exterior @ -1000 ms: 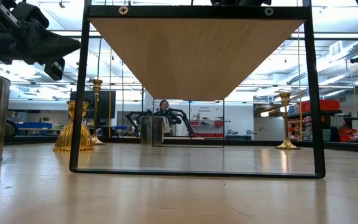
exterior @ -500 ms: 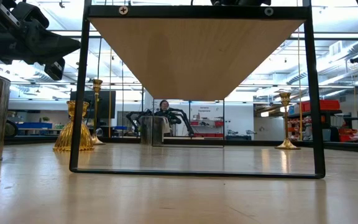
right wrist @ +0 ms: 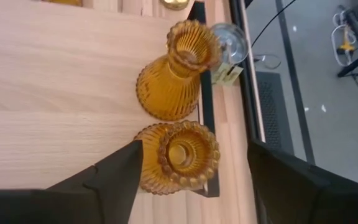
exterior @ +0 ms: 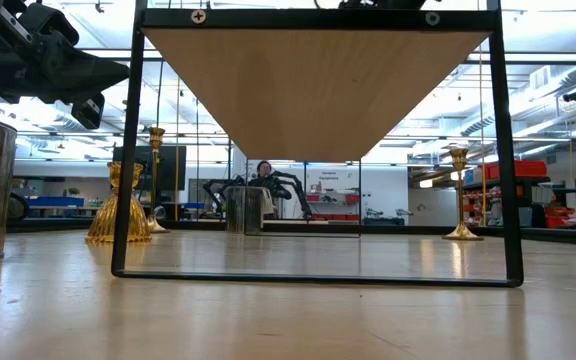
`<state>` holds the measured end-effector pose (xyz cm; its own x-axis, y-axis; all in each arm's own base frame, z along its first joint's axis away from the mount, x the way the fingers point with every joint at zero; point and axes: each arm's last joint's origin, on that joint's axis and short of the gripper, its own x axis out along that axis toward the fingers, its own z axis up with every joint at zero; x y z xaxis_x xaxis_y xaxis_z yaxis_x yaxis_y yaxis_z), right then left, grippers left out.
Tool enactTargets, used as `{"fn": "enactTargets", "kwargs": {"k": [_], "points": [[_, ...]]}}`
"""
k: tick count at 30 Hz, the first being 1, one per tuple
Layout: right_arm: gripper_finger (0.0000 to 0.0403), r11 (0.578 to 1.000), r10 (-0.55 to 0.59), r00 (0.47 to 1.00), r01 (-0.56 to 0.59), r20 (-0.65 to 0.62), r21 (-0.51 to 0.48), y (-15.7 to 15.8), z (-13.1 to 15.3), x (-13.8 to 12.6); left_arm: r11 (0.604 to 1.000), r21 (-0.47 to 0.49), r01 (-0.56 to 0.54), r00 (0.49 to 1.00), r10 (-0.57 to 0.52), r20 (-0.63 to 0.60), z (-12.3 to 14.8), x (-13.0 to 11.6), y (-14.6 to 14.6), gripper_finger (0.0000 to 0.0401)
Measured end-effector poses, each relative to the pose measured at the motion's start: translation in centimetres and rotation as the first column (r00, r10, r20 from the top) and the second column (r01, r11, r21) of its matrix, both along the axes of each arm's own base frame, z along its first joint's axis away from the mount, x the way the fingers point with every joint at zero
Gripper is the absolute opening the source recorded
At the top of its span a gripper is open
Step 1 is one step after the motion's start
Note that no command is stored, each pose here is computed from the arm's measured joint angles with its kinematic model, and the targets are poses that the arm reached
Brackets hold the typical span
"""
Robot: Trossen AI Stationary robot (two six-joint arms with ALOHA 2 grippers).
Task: Pick & Place candle stick holders
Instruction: Put the top right glass candle holder on the shelf aligned with the other glass candle holder
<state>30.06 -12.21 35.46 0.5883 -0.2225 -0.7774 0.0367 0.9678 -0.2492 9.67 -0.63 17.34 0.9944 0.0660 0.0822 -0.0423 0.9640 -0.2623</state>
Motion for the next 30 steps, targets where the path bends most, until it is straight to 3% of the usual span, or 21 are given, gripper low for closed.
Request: {"fn": "enactTargets", "kwargs": {"k": [8,14,30], "points": [[0.0276,0.995,-0.091,0.996,0.090,-0.026,-0.037,0.4,1.2,-1.8,1.000,0.000,0.000,1.000,0.000,0.000,0.0,0.0,0.0,0.0010],[0.0246,0.993,-0.117,0.989,0.119,-0.095,0.014,0.7,0.8,-2.5,1.000,0.000,0.000,1.000,0.000,0.000,0.0,0.0,0.0,0.0010],[0.0104,0.983,-0.131,0.969,0.155,-0.208,0.102,1.4,-4.2,-2.4,1.000,0.000,0.000,1.000,0.000,0.000,0.0,0.0,0.0,0.0010]]}}
